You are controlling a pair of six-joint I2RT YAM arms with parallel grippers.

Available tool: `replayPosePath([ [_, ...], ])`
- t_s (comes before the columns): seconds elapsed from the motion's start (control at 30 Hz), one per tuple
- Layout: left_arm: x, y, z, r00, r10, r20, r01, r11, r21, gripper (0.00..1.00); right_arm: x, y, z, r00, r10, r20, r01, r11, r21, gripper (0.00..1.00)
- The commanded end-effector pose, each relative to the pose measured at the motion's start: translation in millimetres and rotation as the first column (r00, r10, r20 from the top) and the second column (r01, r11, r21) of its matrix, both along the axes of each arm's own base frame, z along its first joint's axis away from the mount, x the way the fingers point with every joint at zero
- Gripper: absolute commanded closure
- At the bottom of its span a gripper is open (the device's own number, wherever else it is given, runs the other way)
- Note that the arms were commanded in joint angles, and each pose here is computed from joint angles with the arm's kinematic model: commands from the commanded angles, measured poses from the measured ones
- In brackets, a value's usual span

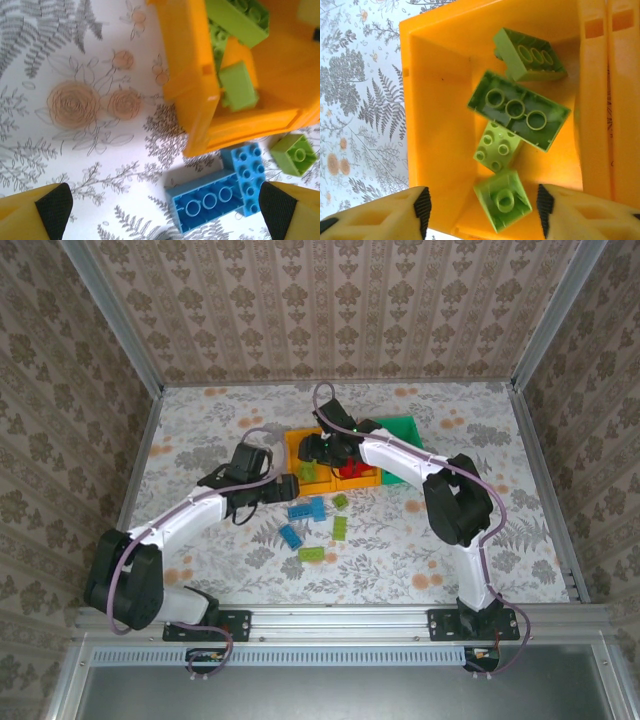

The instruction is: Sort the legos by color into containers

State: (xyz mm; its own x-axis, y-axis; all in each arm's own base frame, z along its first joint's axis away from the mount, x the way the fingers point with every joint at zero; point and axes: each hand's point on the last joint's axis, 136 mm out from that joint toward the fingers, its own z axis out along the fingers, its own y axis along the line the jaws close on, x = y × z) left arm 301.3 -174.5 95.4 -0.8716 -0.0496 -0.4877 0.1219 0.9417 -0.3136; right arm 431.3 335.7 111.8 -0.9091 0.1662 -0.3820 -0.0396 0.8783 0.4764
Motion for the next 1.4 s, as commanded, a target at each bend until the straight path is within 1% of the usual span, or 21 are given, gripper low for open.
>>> replayPosePath([
  [0.0, -14.4, 5.0, -6.9, 0.999, 0.017, -0.038, -0.016, 1.0, 0.014, 0.0, -2.8, 0.0, 1.4, 1.0, 0.008, -0.025, -0.008, 1.0, 0.004, 0.36],
  [0.1, -19.9, 3.4, -9.4, 0.999, 0.006, -0.043, -0.005, 1.0, 0.018, 0.0, -7.3, 1.5, 14.8, 1.0, 0.022, 0.005, -0.022, 1.0, 0.015, 0.34],
  [0.2, -24.8, 7.6, -12.0, 0.999, 0.011, -0.046, -0.01, 0.999, 0.035, 0.0, -19.9, -1.0, 22.5, 0.998, 0.044, 0.033, -0.044, 0.999, -0.008, 0.34],
  [0.3, -27.8, 23.8, -15.8, 0.997, 0.064, -0.05, -0.06, 0.995, 0.081, 0.0, -41.6, -5.4, 22.6, 0.996, 0.076, 0.053, -0.073, 0.996, -0.059, 0.34],
  [0.37, -28.9, 35.8, -18.9, 0.991, 0.118, -0.058, -0.114, 0.99, 0.077, 0.0, -62.3, -0.7, 18.7, 0.99, 0.128, 0.065, -0.122, 0.989, -0.083, 0.34],
  [0.43, -26.3, 53.7, -20.2, 0.979, 0.195, -0.062, -0.192, 0.98, 0.054, 0.0, -84.8, 4.6, 11.7, 0.976, 0.201, 0.088, -0.189, 0.974, -0.125, 0.34],
  [0.53, -24.6, 70.0, -18.8, 0.967, 0.251, -0.053, -0.249, 0.968, 0.032, 0.0, -115.6, 11.0, -3.4, 0.955, 0.282, 0.091, -0.262, 0.947, -0.186, 0.33],
  [0.6, -23.9, 78.4, -17.5, 0.961, 0.272, -0.048, -0.27, 0.962, 0.028, 0.0, -134.2, 18.9, -13.9, 0.942, 0.327, 0.071, -0.307, 0.93, -0.201, 0.33],
  [0.7, -23.4, 90.9, -17.4, 0.953, 0.299, -0.055, -0.297, 0.954, 0.035, 0.0, -161.1, 34.2, -27.7, 0.91, 0.413, 0.047, -0.391, 0.888, -0.242, 0.33],
  [0.8, -24.0, 98.2, -18.4, 0.947, 0.316, -0.061, -0.315, 0.949, 0.029, 0.0, -180.4, 46.5, -41.4, 0.882, 0.471, 0.02, -0.449, 0.851, -0.272, 0.33],
  [0.9, -25.2, 101.2, -19.7, 0.944, 0.324, -0.065, -0.323, 0.946, 0.021, 0.0, -186.0, 49.1, -55.9, 0.878, 0.479, -0.014, -0.459, 0.832, -0.311, 0.34],
  [1.17, -29.8, 104.8, -23.2, 0.941, 0.33, -0.075, -0.329, 0.944, 0.018, 0.0, -189.1, 60.9, -82.1, 0.85, 0.521, -0.076, -0.511, 0.782, -0.357, 0.36],
  [1.3, -30.0, 104.9, -21.7, 0.941, 0.331, -0.071, -0.331, 0.943, 0.01, 0.0, -186.9, 62.2, -86.3, 0.848, 0.524, -0.083, -0.514, 0.772, -0.374, 0.45],
  [1.37, -29.8, 105.1, -22.0, 0.941, 0.332, -0.071, -0.332, 0.943, 0.009, 0.0, -186.3, 64.2, -85.1, 0.847, 0.525, -0.078, -0.513, 0.773, -0.373, 0.51],
])
